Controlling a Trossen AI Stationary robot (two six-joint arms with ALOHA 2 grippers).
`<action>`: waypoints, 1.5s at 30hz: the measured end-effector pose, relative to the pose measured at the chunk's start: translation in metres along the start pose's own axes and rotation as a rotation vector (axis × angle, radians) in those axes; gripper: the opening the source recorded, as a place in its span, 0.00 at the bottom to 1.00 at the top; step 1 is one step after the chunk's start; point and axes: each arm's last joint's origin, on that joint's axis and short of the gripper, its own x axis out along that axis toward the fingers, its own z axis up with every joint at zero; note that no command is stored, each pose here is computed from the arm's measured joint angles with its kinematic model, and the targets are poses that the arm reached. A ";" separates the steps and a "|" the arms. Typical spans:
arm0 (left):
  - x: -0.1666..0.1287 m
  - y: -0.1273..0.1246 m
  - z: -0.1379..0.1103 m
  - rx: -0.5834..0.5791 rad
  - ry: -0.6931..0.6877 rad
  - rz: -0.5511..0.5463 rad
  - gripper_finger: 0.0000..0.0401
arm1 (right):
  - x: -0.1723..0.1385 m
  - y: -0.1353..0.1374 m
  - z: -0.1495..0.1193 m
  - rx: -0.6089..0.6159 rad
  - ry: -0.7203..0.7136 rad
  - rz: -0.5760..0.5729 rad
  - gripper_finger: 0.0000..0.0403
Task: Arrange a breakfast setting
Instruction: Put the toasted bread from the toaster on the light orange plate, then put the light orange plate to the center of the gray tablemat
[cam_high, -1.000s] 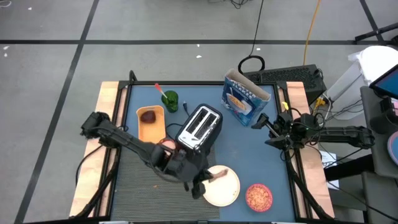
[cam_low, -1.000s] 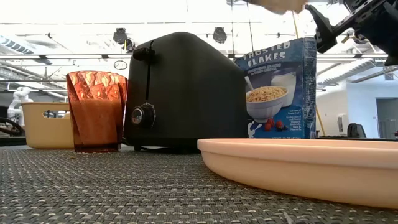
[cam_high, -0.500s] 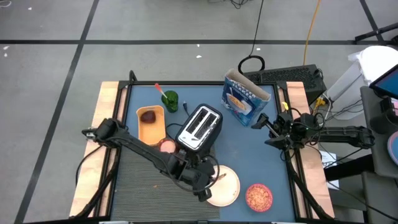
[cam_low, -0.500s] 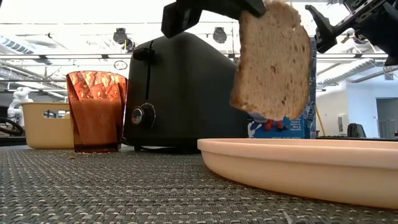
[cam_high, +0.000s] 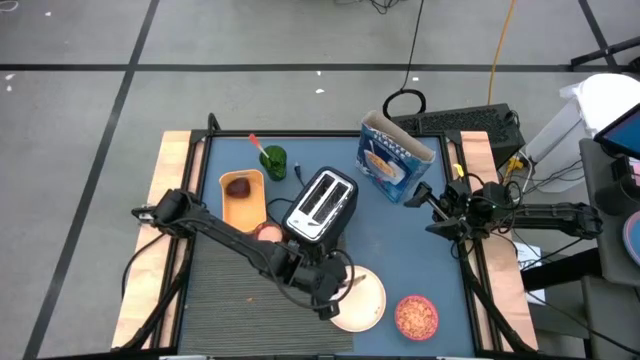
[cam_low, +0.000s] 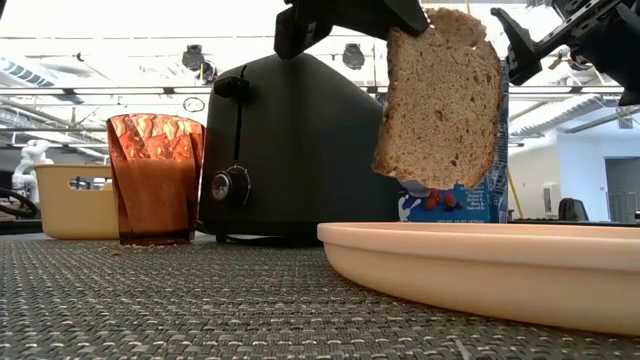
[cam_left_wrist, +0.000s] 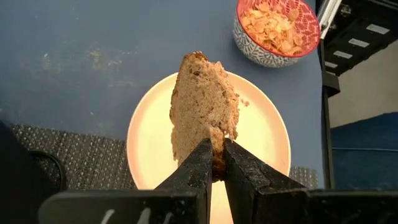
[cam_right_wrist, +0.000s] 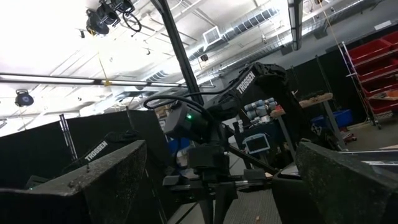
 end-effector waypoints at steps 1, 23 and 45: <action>0.000 0.000 0.000 0.001 0.000 0.001 0.08 | 0.000 0.000 0.000 0.000 0.000 0.000 0.99; 0.008 0.004 -0.012 0.036 0.003 0.000 0.08 | 0.000 0.000 0.000 0.000 0.000 0.000 0.99; 0.010 0.008 -0.007 -0.055 -0.018 -0.002 0.38 | 0.000 0.000 0.000 0.001 0.000 0.000 0.99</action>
